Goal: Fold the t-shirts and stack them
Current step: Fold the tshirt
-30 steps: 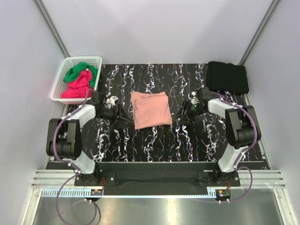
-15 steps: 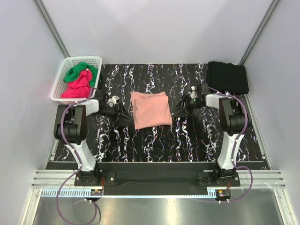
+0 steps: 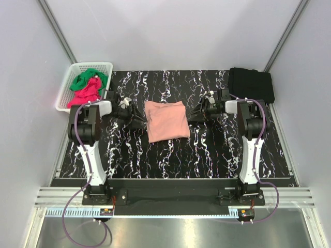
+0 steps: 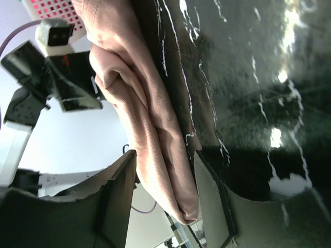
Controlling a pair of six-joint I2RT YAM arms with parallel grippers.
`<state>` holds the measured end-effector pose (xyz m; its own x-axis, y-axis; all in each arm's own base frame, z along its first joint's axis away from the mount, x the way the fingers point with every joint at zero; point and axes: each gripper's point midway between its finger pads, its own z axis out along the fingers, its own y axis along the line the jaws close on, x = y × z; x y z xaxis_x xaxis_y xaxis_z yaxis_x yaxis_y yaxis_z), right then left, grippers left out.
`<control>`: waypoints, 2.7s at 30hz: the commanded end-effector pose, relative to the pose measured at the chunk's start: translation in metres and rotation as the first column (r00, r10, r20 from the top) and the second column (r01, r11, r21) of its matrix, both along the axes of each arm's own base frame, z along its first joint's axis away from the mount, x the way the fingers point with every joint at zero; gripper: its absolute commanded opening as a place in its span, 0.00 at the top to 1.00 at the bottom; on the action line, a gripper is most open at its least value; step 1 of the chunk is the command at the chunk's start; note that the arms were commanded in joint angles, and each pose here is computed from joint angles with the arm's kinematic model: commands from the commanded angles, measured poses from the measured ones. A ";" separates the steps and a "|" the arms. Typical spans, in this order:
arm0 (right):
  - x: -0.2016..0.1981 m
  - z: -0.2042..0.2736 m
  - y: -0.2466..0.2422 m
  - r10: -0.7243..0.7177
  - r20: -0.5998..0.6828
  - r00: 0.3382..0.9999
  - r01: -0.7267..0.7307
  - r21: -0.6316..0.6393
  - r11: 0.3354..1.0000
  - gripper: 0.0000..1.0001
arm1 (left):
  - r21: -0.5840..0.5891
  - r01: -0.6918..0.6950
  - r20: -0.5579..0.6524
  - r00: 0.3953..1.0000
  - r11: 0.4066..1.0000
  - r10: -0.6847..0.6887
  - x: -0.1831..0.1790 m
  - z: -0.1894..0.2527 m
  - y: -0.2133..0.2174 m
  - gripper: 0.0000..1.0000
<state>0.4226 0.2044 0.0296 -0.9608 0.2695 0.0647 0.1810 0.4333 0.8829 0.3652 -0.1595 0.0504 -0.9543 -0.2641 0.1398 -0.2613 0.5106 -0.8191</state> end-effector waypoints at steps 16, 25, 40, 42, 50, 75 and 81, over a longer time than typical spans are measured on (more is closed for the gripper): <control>-0.033 0.043 0.028 0.094 0.074 0.993 -0.112 0.296 0.949 0.44 | -0.088 0.032 -0.011 0.999 0.996 -0.033 0.007 -0.008 -0.011 0.45; -0.054 0.058 0.065 0.180 0.128 0.975 -0.212 0.319 0.924 0.44 | -0.091 0.075 -0.010 0.997 0.993 -0.076 -0.008 -0.008 -0.024 0.46; -0.061 0.041 0.066 0.207 0.102 0.973 -0.217 0.107 0.970 0.43 | -0.053 0.110 0.003 0.994 0.993 -0.110 -0.017 -0.002 -0.040 0.48; -0.063 0.036 0.062 0.204 0.087 0.975 -0.210 0.067 0.975 0.44 | -0.041 0.105 0.014 0.994 0.994 -0.104 -0.016 0.002 -0.039 0.48; -0.067 0.021 0.045 0.196 0.036 0.980 -0.191 -0.105 0.976 0.46 | -0.045 0.119 0.030 0.993 0.992 -0.118 -0.017 0.011 -0.039 0.48; -0.049 0.039 0.004 0.185 0.047 0.982 -0.152 -0.391 0.908 0.48 | 0.037 0.108 0.036 0.993 0.993 -0.109 -0.019 0.016 -0.030 0.48; -0.056 0.024 0.004 0.205 -0.026 0.978 -0.199 -0.383 0.902 0.47 | 0.027 0.115 0.026 0.993 0.993 -0.116 -0.021 0.014 -0.030 0.48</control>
